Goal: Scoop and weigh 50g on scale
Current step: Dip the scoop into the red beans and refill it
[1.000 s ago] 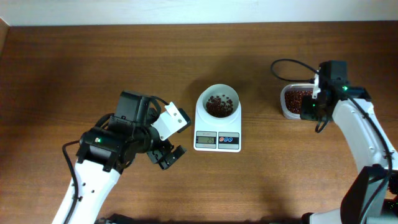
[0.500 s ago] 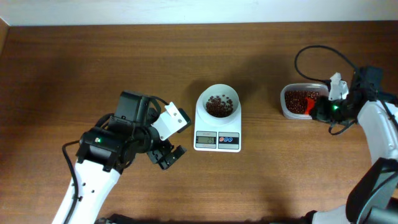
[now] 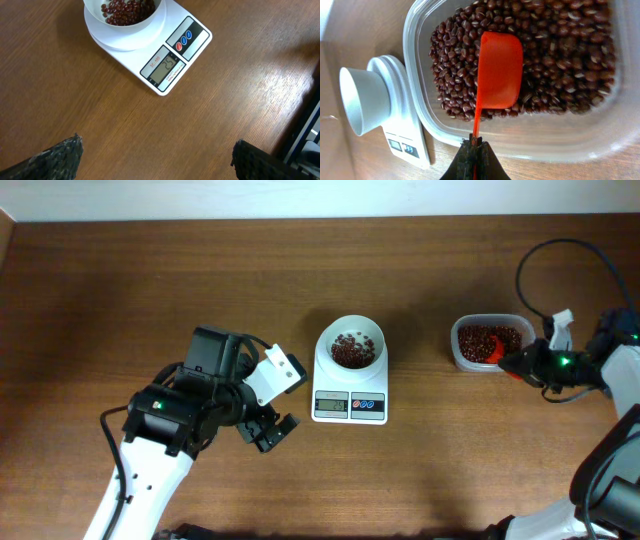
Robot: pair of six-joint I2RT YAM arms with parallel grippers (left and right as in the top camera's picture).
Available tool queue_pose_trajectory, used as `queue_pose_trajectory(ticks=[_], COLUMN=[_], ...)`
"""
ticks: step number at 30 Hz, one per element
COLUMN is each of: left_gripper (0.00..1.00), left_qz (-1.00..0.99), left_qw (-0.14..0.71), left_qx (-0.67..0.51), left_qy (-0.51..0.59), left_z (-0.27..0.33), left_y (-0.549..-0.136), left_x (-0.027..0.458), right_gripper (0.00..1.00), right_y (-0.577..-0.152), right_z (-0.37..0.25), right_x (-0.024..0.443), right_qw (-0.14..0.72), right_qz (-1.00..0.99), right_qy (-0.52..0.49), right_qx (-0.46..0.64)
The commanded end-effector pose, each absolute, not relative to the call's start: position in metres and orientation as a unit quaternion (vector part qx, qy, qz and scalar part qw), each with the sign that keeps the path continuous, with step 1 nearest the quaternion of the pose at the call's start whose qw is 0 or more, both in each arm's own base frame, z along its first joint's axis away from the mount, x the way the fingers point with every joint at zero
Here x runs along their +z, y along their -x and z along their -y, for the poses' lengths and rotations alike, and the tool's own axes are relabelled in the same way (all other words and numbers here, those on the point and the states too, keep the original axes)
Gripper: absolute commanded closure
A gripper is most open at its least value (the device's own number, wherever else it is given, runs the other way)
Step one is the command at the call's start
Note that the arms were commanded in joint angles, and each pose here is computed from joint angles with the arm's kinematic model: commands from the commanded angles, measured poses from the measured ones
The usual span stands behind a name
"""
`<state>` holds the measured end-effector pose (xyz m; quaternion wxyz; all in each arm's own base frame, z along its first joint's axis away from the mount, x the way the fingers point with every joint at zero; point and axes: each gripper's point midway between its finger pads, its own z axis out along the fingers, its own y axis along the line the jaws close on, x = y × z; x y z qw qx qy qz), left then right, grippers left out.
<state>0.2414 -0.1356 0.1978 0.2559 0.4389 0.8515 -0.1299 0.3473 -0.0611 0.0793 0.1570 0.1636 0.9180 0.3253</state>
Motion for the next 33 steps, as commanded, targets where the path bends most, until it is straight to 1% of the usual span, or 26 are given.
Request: queue_pose_trajectory(ticks=[1,4,8,17,30,31,32,33], left_gripper=[0.01,0.01,0.01,0.01,0.01,0.01,0.01,0.01], left_qz=[-0.844,-0.844,-0.844,-0.844,-0.844,-0.844,-0.844,-0.844], left_qw=[0.268,0.268,0.268,0.268,0.268,0.268,0.268,0.268], left_qx=[-0.132,-0.132,-0.132,-0.132,-0.132,-0.132,-0.132,-0.132], left_qy=[-0.447,-0.446,-0.447,-0.446,-0.446,-0.447,-0.447,-0.447], left_z=[0.137,0.137,0.137,0.137,0.137,0.137,0.137,0.137], left_y=[-0.244,-0.244,-0.244,-0.244,-0.244,-0.244,-0.244,-0.244], left_x=[0.205,0.205,0.205,0.205,0.205,0.205,0.205,0.205], right_gripper=[0.96,0.96,0.96,0.96,0.96,0.96,0.96,0.96], right_y=[-0.345,-0.348,-0.346,-0.331,-0.333,-0.333,-0.332,-0.332], right_z=[0.062,0.060,0.054,0.065,0.064,0.068,0.076,0.076], right_x=[0.084,0.096,0.102,0.108,0.114,0.111,0.107,0.113], right_qw=[0.165,0.188,0.184,0.199,0.214,0.212,0.199,0.211], right_qz=[-0.903,-0.884,-0.874,-0.866,-0.857,-0.861,-0.863,-0.854], right_qy=[-0.170,-0.162,-0.166,-0.155,-0.147,-0.154,-0.184,-0.179], right_qx=[0.358,0.395,0.418,0.431,0.445,0.437,0.426,0.440])
